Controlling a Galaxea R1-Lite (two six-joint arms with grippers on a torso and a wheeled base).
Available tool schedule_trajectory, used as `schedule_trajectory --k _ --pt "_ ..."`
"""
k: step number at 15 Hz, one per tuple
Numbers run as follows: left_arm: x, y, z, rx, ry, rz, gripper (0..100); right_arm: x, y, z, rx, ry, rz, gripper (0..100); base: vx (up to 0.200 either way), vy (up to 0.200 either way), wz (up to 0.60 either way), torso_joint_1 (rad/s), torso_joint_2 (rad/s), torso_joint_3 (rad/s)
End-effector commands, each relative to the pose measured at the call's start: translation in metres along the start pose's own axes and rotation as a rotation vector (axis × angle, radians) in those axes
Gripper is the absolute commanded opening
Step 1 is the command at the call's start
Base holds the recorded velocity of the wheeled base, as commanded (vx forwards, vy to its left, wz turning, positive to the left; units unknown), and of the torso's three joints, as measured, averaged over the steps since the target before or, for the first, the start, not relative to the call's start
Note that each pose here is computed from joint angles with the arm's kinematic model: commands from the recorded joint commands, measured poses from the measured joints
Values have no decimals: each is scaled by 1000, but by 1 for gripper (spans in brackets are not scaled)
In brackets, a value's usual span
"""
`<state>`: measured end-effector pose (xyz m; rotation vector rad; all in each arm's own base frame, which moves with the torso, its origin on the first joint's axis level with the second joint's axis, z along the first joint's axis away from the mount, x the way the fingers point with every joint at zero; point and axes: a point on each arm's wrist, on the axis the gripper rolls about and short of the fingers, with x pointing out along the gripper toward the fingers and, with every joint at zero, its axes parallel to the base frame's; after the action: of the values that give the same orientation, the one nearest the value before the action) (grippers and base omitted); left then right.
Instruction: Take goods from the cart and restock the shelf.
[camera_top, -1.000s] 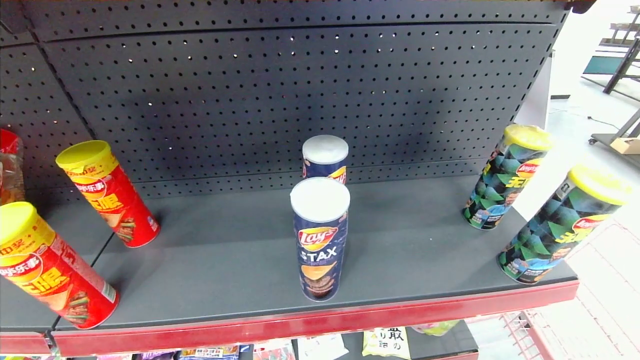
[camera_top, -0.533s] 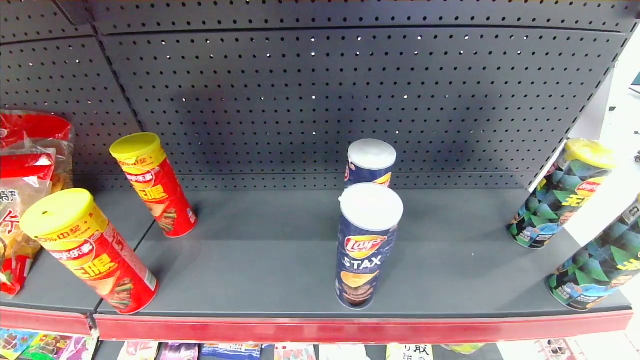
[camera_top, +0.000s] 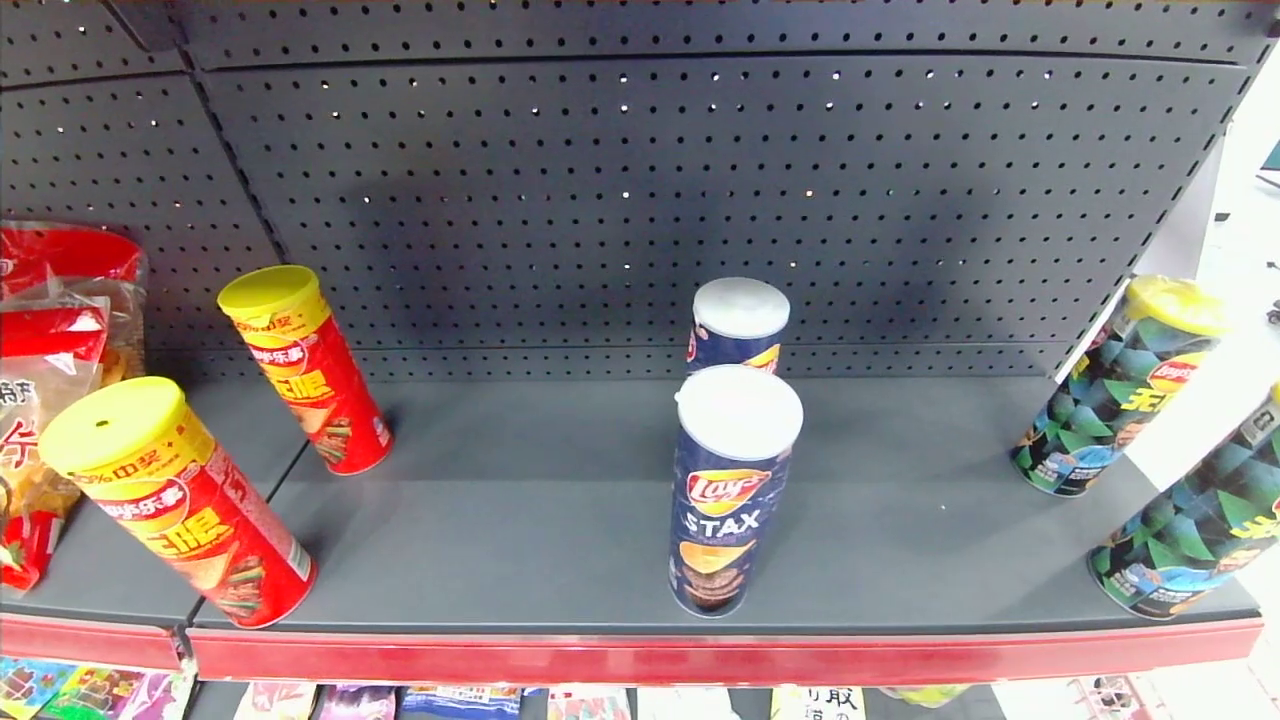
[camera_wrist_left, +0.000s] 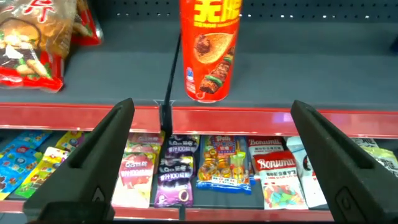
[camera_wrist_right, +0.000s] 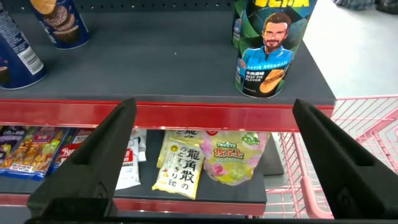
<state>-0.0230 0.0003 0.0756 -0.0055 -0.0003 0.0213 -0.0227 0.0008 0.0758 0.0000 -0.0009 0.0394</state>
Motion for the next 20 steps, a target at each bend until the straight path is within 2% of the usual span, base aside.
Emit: schedule_trajectory --k 1,20 --pt "0 0 0 -1 2 -1 100 0 0 0 0 -1 1 100 0 0 0 0 0 0" --pt "0 0 0 -1 2 0 100 0 0 0 0 -1 1 100 0 0 0 0 0 0"
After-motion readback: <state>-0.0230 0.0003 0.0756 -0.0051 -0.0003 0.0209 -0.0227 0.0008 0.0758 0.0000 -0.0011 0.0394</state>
